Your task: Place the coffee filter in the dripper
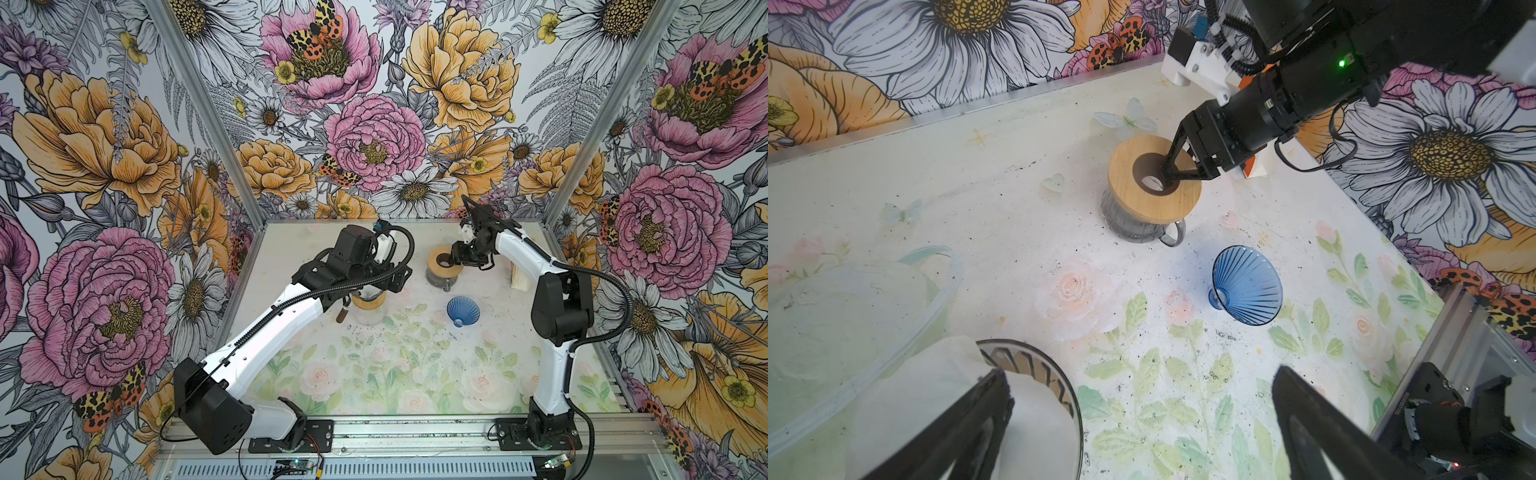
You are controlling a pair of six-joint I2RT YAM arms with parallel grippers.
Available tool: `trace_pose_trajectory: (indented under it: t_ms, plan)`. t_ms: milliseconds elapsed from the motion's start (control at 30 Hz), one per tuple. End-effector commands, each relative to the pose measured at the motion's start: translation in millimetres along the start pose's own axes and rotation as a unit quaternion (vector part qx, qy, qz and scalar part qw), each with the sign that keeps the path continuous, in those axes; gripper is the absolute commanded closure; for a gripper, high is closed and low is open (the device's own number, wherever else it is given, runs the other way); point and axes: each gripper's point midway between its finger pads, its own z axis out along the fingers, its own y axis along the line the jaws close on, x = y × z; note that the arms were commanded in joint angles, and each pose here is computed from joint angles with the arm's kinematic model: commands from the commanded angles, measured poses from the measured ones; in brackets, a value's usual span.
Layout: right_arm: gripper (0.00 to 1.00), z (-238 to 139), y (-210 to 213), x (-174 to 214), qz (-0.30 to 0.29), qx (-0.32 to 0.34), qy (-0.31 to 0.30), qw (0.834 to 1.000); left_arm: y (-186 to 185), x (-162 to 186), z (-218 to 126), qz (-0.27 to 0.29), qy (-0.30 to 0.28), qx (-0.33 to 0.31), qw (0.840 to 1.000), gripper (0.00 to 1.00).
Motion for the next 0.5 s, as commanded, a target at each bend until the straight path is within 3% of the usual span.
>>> trace_pose_trajectory:
  t_ms: [0, 467]
  plan:
    - [0.42, -45, 17, -25, -0.013, -0.010, -0.059, 0.998, -6, -20, -3, 0.018, -0.024, 0.015, 0.999, 0.01]
    - [0.33, -96, 25, -5, -0.024, -0.002, -0.095, 0.995, -16, -45, -23, 0.036, -0.061, 0.025, 0.997, 0.01]
